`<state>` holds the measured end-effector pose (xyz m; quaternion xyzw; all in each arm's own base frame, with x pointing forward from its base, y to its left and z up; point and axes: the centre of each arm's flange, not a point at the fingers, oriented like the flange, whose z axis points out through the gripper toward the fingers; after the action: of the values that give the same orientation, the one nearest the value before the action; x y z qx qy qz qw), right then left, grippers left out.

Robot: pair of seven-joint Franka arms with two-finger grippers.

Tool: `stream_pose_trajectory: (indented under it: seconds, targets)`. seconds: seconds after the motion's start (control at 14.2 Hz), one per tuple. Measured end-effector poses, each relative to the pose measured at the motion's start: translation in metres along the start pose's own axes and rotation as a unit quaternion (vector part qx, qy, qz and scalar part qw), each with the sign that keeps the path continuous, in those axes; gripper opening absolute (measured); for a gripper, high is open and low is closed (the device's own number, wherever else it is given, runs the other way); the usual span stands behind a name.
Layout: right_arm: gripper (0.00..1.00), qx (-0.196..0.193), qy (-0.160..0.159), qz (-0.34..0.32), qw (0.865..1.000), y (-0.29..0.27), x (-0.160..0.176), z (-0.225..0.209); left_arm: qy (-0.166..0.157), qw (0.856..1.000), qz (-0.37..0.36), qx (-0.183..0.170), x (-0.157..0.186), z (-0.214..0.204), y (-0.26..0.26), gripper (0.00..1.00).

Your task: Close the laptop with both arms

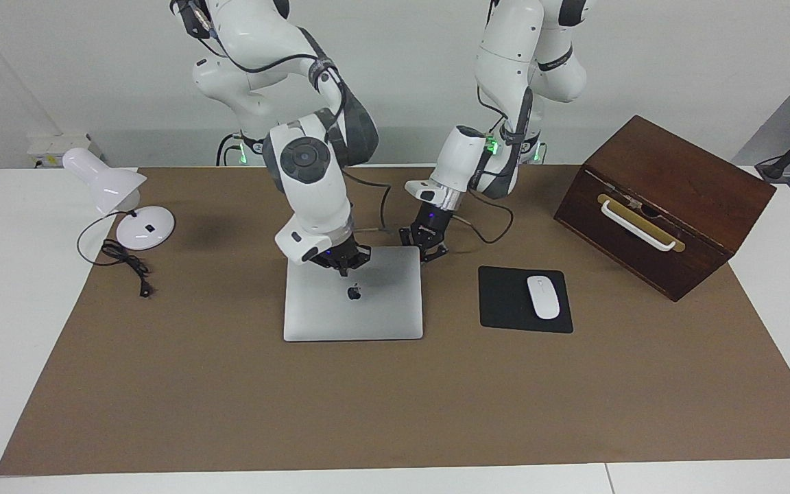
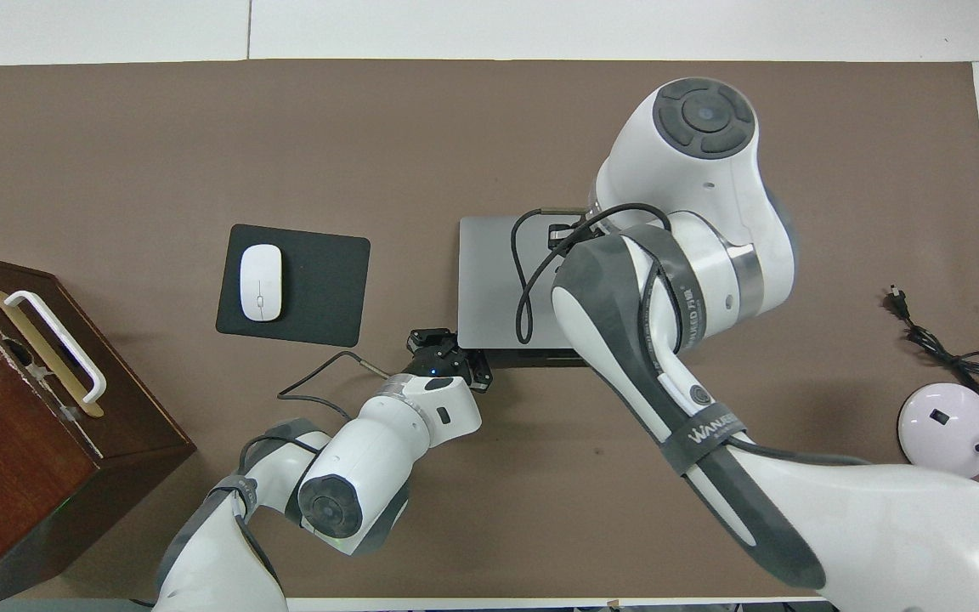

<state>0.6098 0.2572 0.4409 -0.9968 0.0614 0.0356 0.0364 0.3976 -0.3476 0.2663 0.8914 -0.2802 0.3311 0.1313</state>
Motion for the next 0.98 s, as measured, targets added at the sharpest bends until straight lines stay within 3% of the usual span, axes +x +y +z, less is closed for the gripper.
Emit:
stream_pose_trajectory:
  seconds: [0.35,0.56,0.7,0.98]
  targets:
    - [0.01,0.013,0.030,-0.014,0.999,0.052,0.007,-0.072,0.000,1.000,-0.005,0.000,0.000,0.000,0.000,0.01]
    - [0.01,-0.020,0.035,-0.074,0.996,0.120,0.006,-0.146,0.000,1.000,-0.014,0.000,0.000,0.000,0.000,0.01]
    - [0.01,-0.062,0.053,-0.121,0.989,0.165,-0.001,-0.188,0.000,1.000,-0.017,0.000,0.000,0.000,0.000,0.01]
    - [0.01,-0.091,0.060,-0.155,0.982,0.231,-0.013,-0.226,0.000,1.000,-0.024,0.000,0.000,0.000,0.000,0.01]
